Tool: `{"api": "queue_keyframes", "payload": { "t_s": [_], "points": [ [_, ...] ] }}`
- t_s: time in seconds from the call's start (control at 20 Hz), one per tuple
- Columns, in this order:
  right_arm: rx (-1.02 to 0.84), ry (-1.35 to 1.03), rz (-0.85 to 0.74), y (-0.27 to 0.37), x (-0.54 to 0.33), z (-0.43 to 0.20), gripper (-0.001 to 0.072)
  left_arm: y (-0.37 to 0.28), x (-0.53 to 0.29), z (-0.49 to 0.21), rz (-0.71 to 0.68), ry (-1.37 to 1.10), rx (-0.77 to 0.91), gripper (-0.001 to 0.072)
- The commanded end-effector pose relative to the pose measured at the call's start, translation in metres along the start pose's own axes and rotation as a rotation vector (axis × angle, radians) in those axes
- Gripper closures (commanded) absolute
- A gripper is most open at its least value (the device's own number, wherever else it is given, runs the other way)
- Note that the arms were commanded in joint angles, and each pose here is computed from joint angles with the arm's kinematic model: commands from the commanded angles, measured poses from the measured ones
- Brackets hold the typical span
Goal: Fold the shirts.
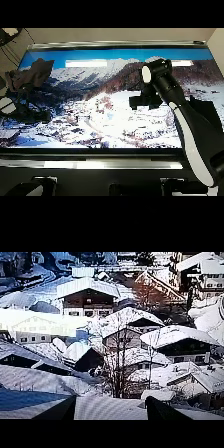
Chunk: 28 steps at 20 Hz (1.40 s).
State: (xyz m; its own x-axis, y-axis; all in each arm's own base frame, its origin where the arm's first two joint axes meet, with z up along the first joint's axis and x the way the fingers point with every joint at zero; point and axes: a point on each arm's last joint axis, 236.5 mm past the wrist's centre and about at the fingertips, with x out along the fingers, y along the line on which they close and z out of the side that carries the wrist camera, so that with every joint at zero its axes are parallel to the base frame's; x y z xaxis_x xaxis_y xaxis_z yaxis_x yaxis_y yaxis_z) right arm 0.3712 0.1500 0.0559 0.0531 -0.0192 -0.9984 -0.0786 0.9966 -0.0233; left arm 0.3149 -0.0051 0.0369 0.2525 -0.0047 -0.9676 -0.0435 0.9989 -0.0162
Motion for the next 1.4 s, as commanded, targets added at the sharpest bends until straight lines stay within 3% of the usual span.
{"api": "queue_keyframes", "payload": {
  "t_s": [0.0, 0.85, 1.35],
  "points": [
    [-0.001, 0.000, 0.001, 0.000, 0.000, 0.000, 0.0032, 0.000, 0.000, 0.000, 0.000, 0.000, 0.000, 0.0174],
    [0.000, -0.027, 0.010, 0.003, 0.000, 0.006, 0.0032, 0.000, 0.000, 0.000, -0.001, -0.002, 0.000, 0.0174],
    [-0.001, -0.093, 0.028, 0.007, -0.001, 0.022, 0.0030, -0.004, 0.003, 0.061, -0.019, -0.236, -0.026, 0.0178]
  ]
}}
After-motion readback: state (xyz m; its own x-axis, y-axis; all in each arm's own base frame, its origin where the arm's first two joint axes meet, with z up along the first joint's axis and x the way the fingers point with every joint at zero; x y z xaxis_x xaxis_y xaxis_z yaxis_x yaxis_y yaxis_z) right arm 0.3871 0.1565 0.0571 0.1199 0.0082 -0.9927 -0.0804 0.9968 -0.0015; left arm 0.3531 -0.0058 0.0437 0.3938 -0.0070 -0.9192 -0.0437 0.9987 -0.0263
